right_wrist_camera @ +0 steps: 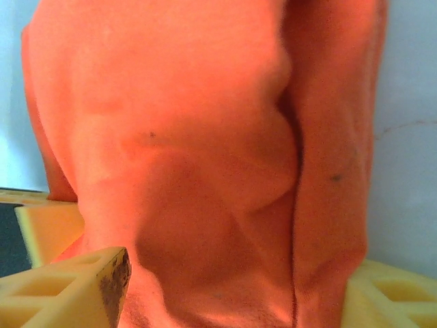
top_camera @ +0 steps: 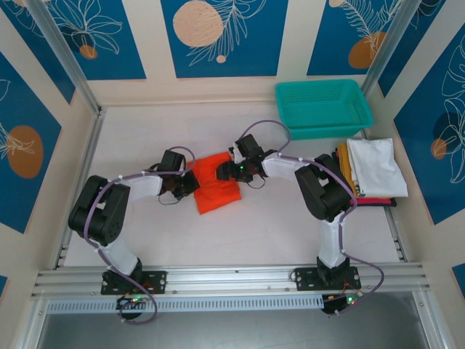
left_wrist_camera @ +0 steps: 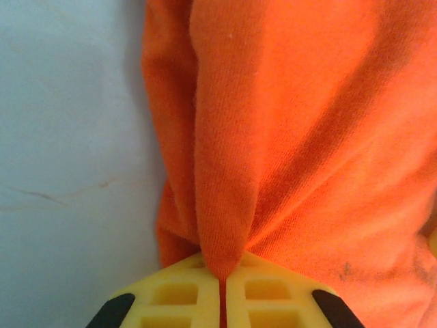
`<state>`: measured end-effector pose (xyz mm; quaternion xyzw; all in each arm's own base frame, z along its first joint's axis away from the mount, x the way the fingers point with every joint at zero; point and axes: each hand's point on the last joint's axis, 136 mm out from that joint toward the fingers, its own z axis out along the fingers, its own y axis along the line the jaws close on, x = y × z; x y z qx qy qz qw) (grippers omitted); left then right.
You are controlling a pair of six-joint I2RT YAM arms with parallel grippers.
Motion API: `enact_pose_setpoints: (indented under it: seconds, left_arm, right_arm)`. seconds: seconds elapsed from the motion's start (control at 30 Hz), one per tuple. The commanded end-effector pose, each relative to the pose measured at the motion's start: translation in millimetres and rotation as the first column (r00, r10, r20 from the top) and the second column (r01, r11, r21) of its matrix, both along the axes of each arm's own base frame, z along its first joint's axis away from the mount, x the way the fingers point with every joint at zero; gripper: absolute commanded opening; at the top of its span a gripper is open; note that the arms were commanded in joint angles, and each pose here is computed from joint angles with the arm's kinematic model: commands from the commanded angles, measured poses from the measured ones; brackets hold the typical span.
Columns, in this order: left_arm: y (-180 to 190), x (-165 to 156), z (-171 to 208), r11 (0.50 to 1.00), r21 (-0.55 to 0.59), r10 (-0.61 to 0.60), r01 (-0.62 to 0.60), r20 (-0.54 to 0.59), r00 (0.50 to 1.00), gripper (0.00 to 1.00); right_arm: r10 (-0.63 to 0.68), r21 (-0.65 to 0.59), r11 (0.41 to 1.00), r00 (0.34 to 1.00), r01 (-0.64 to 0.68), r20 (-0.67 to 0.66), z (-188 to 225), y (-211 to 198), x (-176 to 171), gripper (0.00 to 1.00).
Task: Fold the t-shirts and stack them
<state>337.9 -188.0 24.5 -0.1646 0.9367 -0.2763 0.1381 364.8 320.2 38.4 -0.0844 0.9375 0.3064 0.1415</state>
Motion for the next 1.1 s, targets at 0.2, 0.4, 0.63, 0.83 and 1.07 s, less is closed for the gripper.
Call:
enact_pose_setpoints:
  seconds: [0.2,0.4,0.63,0.83,1.07]
  left_arm:
    - [0,-14,-29,1.000,0.015,-0.017,0.018,-0.071,0.997,0.05]
    - [1,-15,-29,1.000,0.016,-0.018,0.020,-0.070,0.997,0.05]
    - [2,-13,-21,1.000,0.014,-0.016,0.016,-0.036,0.999,0.26]
    - [12,-7,12,0.998,0.066,-0.016,0.012,0.064,0.998,0.68]
    - [22,0,43,0.979,0.183,-0.128,0.089,0.214,0.968,0.89]
  right_arm:
    - [0.106,0.119,0.988,0.993,-0.099,-0.058,-4,34,-19,0.70]
    - [0.086,0.102,0.992,0.992,-0.077,-0.093,-15,33,-17,0.56]
    - [0.099,0.052,0.994,0.992,-0.096,-0.078,-14,28,-12,0.00]
    - [0.156,-0.105,0.983,0.988,-0.153,0.016,-5,5,-9,0.00]
    - [0.271,-0.334,0.917,0.955,-0.217,0.125,14,-54,-8,0.00]
